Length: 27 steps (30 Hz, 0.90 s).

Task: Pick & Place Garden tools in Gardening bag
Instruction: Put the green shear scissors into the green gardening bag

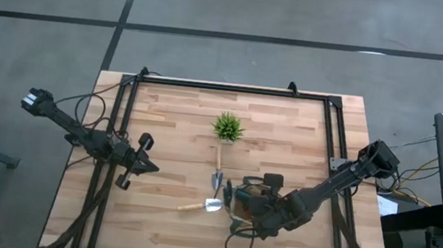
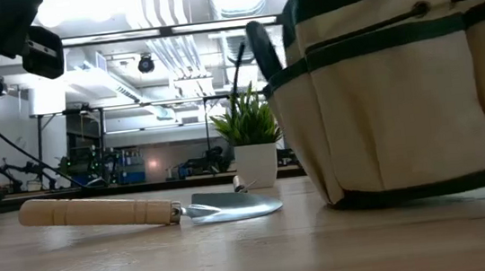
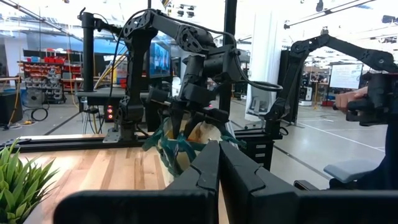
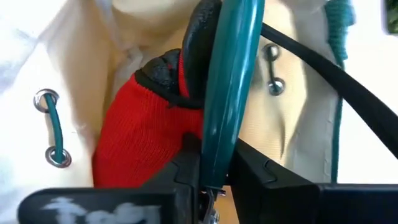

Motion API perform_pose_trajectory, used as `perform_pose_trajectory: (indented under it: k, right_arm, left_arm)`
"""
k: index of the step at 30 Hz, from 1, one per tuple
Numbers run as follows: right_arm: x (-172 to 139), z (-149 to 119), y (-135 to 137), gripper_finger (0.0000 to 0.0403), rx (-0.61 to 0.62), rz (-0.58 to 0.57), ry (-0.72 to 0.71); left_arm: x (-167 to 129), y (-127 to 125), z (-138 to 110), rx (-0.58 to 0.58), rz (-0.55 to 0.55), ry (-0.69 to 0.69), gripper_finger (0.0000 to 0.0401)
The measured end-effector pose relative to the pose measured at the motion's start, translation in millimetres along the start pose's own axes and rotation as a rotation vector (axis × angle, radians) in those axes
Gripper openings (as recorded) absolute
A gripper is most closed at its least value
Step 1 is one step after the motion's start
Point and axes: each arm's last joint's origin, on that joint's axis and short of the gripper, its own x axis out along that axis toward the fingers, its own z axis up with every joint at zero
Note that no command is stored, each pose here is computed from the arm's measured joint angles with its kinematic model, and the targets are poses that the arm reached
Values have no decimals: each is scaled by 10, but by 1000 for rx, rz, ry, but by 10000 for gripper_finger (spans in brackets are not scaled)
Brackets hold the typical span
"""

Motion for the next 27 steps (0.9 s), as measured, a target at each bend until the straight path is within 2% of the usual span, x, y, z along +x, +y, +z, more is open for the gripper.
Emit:
perform_pose_trajectory:
  k: [5, 11, 13, 15, 19, 22, 27]
  right_arm:
    - [70, 20, -5, 49, 25, 32, -12]
    - [140, 3, 0, 103, 36, 48, -16]
    - [150, 5, -12, 110, 53, 58, -5]
    - [168, 17, -37, 92, 79, 77, 14]
    - [172, 23, -41, 21, 45, 85, 14]
    - [171, 35, -33, 19, 46, 93, 2]
    - [214, 58, -72, 37, 64, 117, 14]
  left_arm:
    - [0, 0, 0, 0, 0, 0, 12]
    - [0, 0, 0, 0, 0, 0, 12]
    - [0, 0, 0, 0, 0, 0, 12]
    - [0, 0, 0, 0, 0, 0, 12]
    - [0, 0, 0, 0, 0, 0, 12]
    - [0, 0, 0, 0, 0, 0, 12]
    - [0, 0, 0, 0, 0, 0, 12]
